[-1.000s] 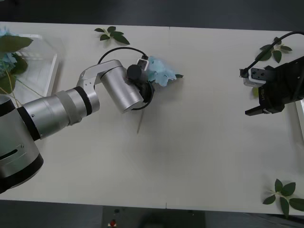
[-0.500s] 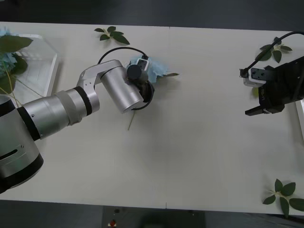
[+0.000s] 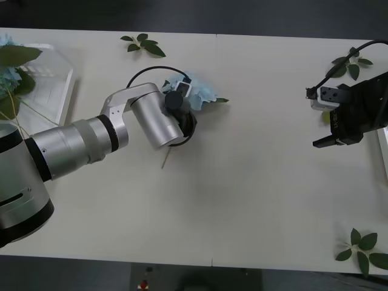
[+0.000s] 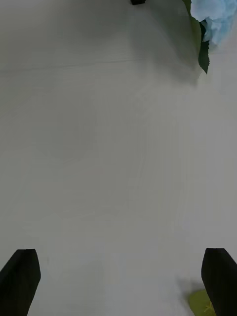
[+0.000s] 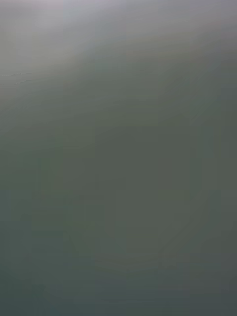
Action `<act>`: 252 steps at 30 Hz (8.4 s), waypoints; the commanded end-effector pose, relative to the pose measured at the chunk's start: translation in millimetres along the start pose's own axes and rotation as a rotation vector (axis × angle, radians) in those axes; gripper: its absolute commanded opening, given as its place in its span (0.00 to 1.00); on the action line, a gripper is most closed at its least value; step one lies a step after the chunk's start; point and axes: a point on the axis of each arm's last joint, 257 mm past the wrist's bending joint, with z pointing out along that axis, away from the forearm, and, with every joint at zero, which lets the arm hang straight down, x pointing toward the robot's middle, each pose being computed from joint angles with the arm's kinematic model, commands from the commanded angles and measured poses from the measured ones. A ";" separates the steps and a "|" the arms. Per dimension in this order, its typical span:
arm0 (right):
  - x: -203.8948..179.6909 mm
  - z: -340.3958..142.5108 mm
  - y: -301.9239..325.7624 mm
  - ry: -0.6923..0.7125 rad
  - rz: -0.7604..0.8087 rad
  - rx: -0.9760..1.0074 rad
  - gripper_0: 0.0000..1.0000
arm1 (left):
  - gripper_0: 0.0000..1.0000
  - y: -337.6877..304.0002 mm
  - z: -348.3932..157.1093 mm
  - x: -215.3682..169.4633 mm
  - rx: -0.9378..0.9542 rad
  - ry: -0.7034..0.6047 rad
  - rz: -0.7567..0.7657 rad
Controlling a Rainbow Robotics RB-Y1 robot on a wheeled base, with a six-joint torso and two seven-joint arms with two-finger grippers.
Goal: Put the red flowers into the right box and the blue flowers into the left box
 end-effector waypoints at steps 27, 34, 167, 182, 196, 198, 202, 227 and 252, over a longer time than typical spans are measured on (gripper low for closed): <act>-9.0 -17.1 -19.6 -0.003 -0.015 0.045 0.96 | 0.00 4.0 -9.3 -31.6 -0.006 -0.053 0.004; -9.0 -17.1 -19.6 -0.003 -0.015 0.045 0.95 | 0.00 34.4 -42.1 -54.3 0.005 -0.049 -0.033; -9.0 -17.1 -19.6 -0.003 -0.015 0.045 0.96 | 1.00 479.3 -154.8 94.1 -0.439 -0.431 -0.821; -9.0 -17.1 -19.6 -0.003 -0.015 0.045 0.95 | 1.00 460.2 -207.3 99.0 -0.518 -0.139 -0.773; -9.0 -17.1 -19.6 -0.003 -0.015 0.045 0.96 | 1.00 331.7 -293.3 56.2 -0.103 0.078 -0.348; -9.0 -17.1 -19.6 -0.003 -0.015 0.045 0.95 | 1.00 299.9 -298.9 40.8 -0.012 0.048 -0.146; -9.0 -17.1 -19.6 -0.003 -0.015 0.045 0.95 | 1.00 250.7 -312.2 25.3 0.099 0.004 0.114; -9.0 -17.1 -19.6 -0.003 -0.015 0.045 0.96 | 1.00 -104.9 -283.9 48.6 0.698 -0.237 0.921; -9.0 -17.1 -19.6 -0.003 -0.015 0.045 0.96 | 1.00 44.3 -233.3 13.0 0.276 -0.092 0.893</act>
